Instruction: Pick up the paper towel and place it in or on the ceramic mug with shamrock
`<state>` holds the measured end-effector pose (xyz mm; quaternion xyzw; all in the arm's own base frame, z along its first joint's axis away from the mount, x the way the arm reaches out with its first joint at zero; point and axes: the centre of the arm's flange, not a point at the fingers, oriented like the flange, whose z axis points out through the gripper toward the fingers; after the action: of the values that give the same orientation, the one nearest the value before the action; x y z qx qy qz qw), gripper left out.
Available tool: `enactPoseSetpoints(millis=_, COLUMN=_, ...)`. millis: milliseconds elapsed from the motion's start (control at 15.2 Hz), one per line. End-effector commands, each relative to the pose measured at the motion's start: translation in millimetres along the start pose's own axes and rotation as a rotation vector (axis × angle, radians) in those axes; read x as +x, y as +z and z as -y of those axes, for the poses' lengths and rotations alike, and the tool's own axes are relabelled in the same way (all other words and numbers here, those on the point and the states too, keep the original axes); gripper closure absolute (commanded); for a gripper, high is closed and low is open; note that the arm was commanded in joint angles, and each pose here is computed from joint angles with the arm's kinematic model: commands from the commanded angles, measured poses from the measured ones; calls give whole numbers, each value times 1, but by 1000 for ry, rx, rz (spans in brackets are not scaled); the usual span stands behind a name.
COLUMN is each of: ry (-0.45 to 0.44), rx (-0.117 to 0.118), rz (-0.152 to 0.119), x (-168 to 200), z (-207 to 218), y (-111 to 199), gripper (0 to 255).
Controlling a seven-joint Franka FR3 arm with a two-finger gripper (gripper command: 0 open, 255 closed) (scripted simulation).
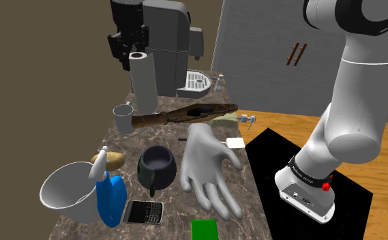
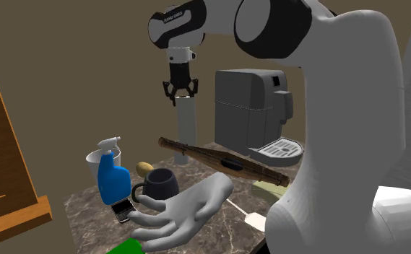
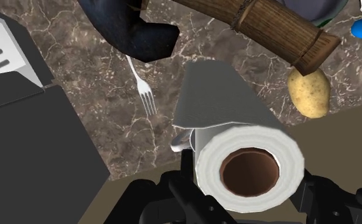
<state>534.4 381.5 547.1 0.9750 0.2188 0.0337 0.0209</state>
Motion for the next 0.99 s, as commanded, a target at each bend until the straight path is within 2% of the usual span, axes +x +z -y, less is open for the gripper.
enactPoseSetpoints(millis=0, ry=0, rx=0, rz=1, x=0, z=0, y=-11, gripper=255)
enactPoseSetpoints(millis=264, ry=0, rx=0, rz=1, x=1, z=-1, y=-29, gripper=255)
enactPoseSetpoints(millis=924, ry=0, rx=0, rz=1, x=-80, z=86, y=-86, gripper=255)
